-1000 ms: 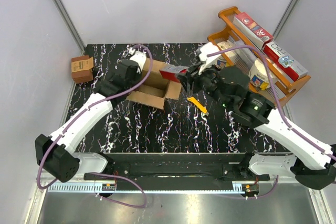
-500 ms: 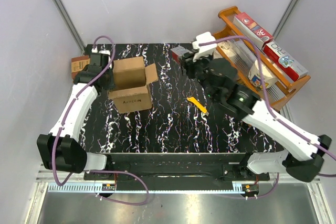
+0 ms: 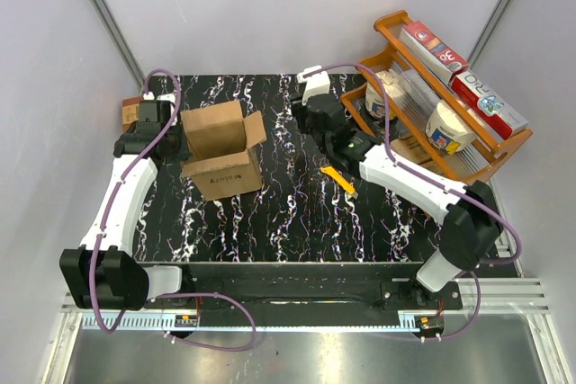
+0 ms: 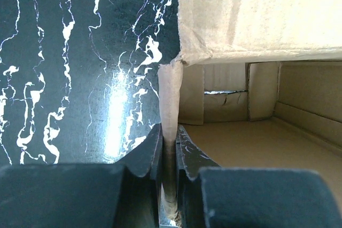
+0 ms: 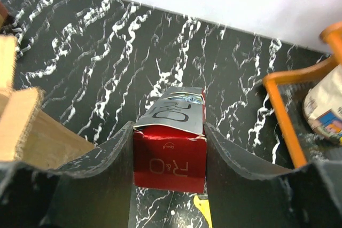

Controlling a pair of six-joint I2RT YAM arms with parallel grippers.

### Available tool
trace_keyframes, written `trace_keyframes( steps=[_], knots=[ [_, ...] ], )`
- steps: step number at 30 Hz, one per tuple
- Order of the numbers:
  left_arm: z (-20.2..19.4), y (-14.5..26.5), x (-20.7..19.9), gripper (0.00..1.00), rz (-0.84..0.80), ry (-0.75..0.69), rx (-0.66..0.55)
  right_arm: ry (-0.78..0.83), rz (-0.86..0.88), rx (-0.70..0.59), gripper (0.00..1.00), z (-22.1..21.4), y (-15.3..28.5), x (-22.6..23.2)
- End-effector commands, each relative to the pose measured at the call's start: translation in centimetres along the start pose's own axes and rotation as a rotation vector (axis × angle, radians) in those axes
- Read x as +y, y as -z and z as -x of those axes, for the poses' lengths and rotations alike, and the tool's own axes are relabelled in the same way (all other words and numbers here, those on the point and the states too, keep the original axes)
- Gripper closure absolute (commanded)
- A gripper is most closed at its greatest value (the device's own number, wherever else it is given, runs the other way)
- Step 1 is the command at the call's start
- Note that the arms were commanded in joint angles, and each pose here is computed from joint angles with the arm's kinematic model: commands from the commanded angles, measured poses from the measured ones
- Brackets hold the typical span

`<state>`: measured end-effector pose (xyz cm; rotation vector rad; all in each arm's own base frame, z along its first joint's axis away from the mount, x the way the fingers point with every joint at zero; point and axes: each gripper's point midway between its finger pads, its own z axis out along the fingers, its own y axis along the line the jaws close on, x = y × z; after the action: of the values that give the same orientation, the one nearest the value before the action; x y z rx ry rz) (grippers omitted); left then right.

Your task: Unpack the express box

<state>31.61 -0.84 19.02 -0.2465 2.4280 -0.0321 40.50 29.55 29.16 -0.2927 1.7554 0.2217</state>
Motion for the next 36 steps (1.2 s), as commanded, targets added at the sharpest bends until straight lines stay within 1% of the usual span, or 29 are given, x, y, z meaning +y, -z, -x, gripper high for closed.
trace_keyframes(
  steps=[1,4,6,8,9,10,12,13,15,16,17,19,20,25,26,28,29,30,31,32,33,34,35,36],
  knots=[
    [-1.0,-0.3,-1.4,0.95,-0.077,0.015,0.051,-0.091,0.006,-0.030,0.59,-1.2,-1.3,0.7],
    [-0.3,-0.2,-1.5,0.92,-0.079,0.007,0.034,-0.089,0.031,0.039,0.58,-4.5,-1.5,1.3],
    [0.0,-0.1,-1.4,0.84,-0.074,0.000,0.026,-0.087,0.036,0.103,0.57,-6.7,-1.2,1.4],
    [0.2,0.0,-1.3,0.80,-0.068,-0.012,0.020,-0.098,0.046,0.141,0.56,-8.3,-0.4,1.3],
    [0.2,0.0,-1.2,0.74,-0.066,-0.012,0.020,-0.103,0.065,0.153,0.55,-8.8,-0.1,1.5],
    [0.1,0.0,-1.1,0.71,-0.064,-0.014,0.021,-0.113,0.074,0.162,0.54,-9.1,0.2,1.6],
    [0.1,0.1,-1.2,0.68,-0.066,-0.019,0.016,-0.116,0.106,0.207,0.51,-10.6,1.2,1.8],
    [0.0,0.1,-1.1,0.64,-0.063,-0.018,0.019,-0.127,0.123,0.226,0.50,-11.2,1.6,2.1],
    [0.1,0.2,-1.2,0.59,-0.067,-0.021,0.013,-0.136,0.155,0.291,0.45,-13.2,3.0,2.2],
    [0.3,0.3,-0.9,0.55,-0.053,-0.021,0.006,-0.162,0.160,0.302,0.43,-13.6,3.4,2.3],
    [0.5,0.4,-0.7,0.54,-0.041,-0.019,-0.003,-0.168,0.172,0.312,0.40,-13.9,4.2,2.3],
    [0.8,0.9,-0.8,0.50,-0.050,-0.020,-0.018,-0.173,0.203,0.335,0.37,-14.4,5.1,2.5],
    [1.0,1.1,-1.0,0.44,-0.059,-0.022,-0.028,-0.170,0.204,0.337,0.36,-14.3,5.5,2.3],
    [1.9,2.9,-1.6,0.35,-0.103,-0.041,-0.059,-0.135,0.208,0.437,0.32,-16.0,7.0,1.9],
    [2.1,3.2,-1.7,0.31,-0.106,-0.044,-0.068,-0.137,0.207,0.439,0.31,-15.9,7.3,1.8],
    [2.3,3.8,-1.5,0.26,-0.097,-0.041,-0.080,-0.143,0.189,0.453,0.30,-15.8,7.8,1.4],
    [2.6,4.2,-1.5,0.24,-0.096,-0.038,-0.089,-0.147,0.178,0.438,0.30,-15.0,7.9,1.1],
    [2.8,4.7,-1.6,0.19,-0.100,-0.038,-0.104,-0.147,0.139,0.426,0.29,-14.4,7.9,0.5],
    [2.7,5.1,-1.6,0.15,-0.103,-0.038,-0.107,-0.134,0.106,0.448,0.28,-14.5,8.3,-0.2],
    [3.0,5.6,-1.6,0.09,-0.107,-0.036,-0.122,-0.139,0.090,0.418,0.27,-12.7,8.4,-0.5],
    [3.1,6.4,-1.9,0.01,-0.132,-0.043,-0.141,-0.130,0.039,0.403,0.27,-12.0,8.4,-1.5],
    [3.2,7.0,-2.0,0.01,-0.143,-0.044,-0.154,-0.117,0.007,0.416,0.27,-11.8,8.9,-2.3],
    [3.1,7.3,-2.1,0.01,-0.150,-0.045,-0.162,-0.125,-0.008,0.379,0.25,-9.8,9.2,-2.7],
    [3.2,8.3,-2.2,0.01,-0.165,-0.043,-0.189,-0.116,-0.045,0.362,0.25,-9.1,9.4,-3.5]
  ],
)
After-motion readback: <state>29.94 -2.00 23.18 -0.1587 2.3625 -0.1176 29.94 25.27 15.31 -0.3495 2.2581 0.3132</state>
